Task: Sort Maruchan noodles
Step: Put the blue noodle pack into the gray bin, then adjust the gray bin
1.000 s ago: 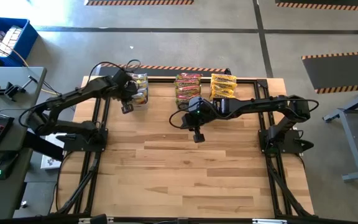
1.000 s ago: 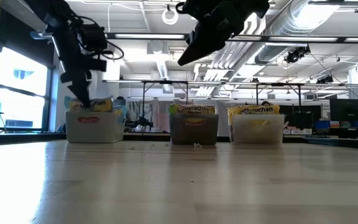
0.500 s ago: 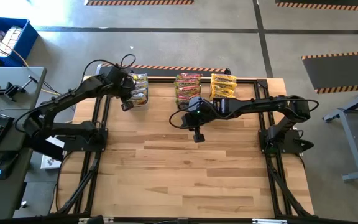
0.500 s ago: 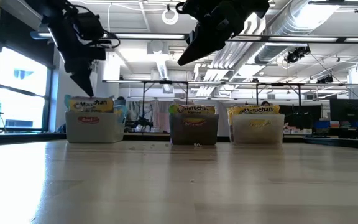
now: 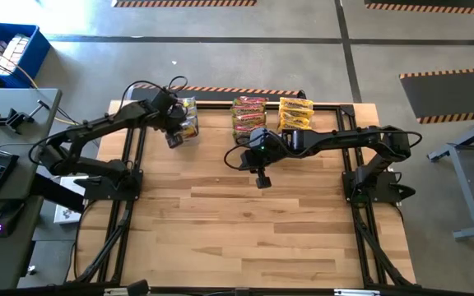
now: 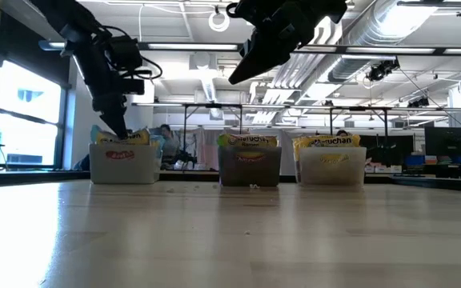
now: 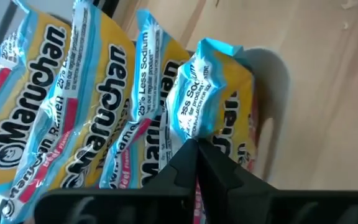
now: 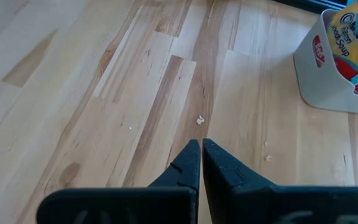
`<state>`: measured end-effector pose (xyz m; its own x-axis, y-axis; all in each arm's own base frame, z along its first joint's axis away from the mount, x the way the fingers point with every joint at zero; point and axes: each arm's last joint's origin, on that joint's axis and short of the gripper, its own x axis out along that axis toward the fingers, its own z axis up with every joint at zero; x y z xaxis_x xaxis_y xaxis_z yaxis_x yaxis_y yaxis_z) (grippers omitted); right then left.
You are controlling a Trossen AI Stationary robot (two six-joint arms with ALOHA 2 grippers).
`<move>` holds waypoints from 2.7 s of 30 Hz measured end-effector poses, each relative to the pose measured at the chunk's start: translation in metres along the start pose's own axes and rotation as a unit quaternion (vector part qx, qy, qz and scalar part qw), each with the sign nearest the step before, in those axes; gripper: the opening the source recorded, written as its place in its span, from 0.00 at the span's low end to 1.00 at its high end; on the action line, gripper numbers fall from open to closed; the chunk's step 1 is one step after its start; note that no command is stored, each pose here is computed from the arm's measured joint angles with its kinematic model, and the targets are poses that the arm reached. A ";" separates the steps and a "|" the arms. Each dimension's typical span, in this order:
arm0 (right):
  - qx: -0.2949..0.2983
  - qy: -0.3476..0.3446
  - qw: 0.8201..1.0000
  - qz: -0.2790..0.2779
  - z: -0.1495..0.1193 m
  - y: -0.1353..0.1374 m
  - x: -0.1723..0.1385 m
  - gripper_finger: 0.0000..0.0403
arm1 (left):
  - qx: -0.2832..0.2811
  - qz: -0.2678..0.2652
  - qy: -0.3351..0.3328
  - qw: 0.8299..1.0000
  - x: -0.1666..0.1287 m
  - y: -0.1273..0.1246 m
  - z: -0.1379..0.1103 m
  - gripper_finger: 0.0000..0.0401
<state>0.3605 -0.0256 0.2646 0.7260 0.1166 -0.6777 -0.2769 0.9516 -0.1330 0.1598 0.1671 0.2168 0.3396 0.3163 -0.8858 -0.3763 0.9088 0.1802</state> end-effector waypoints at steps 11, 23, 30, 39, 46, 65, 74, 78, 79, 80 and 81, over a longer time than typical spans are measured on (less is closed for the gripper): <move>-0.005 0.000 1.000 0.000 0.000 0.000 0.000 0.00 | -0.003 0.041 -0.042 0.998 -0.016 -0.001 0.001 0.00; -0.017 0.002 1.000 0.000 0.000 0.000 0.000 0.00 | -0.196 0.180 0.056 0.962 -0.017 0.027 -0.034 0.00; -0.018 0.001 1.000 -0.003 -0.001 -0.002 0.000 0.00 | -0.307 0.195 0.025 0.931 0.012 0.041 -0.025 0.00; -0.015 0.005 1.000 -0.001 -0.002 -0.002 0.000 0.00 | -0.306 0.195 -0.013 0.932 0.037 0.054 -0.014 0.00; -0.013 0.006 1.000 -0.001 -0.002 -0.002 0.000 0.00 | -0.305 0.165 -0.032 0.937 0.028 0.051 -0.008 0.00; -0.011 0.026 1.000 -0.008 -0.008 -0.009 -0.002 0.00 | -0.107 -0.040 -0.009 0.993 -0.061 -0.039 -0.015 0.00; -0.003 0.043 0.999 -0.002 -0.012 -0.008 -0.002 0.00 | 0.057 -0.080 0.044 0.994 -0.011 -0.086 -0.016 0.00; -0.003 0.046 0.999 -0.001 -0.012 -0.008 -0.002 0.00 | 0.072 -0.021 0.041 0.996 0.013 -0.093 -0.017 0.00; -0.003 0.046 0.999 -0.001 -0.012 -0.008 -0.002 0.00 | 0.073 -0.011 0.034 0.997 0.018 -0.095 -0.016 0.00; -0.003 0.046 0.999 -0.001 -0.012 -0.008 -0.002 0.00 | 0.073 -0.003 0.023 0.997 0.022 -0.096 -0.014 0.00; -0.003 0.046 0.999 -0.001 -0.012 -0.008 -0.002 0.00 | 0.073 0.002 0.015 0.997 0.025 -0.096 -0.012 0.00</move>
<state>0.3533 -0.0371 0.2583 0.6655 0.0868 -0.7414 -0.2787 0.9503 -0.1389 0.1937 0.0841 0.1723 0.3116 0.3128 -0.8972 -0.2470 0.9385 0.2414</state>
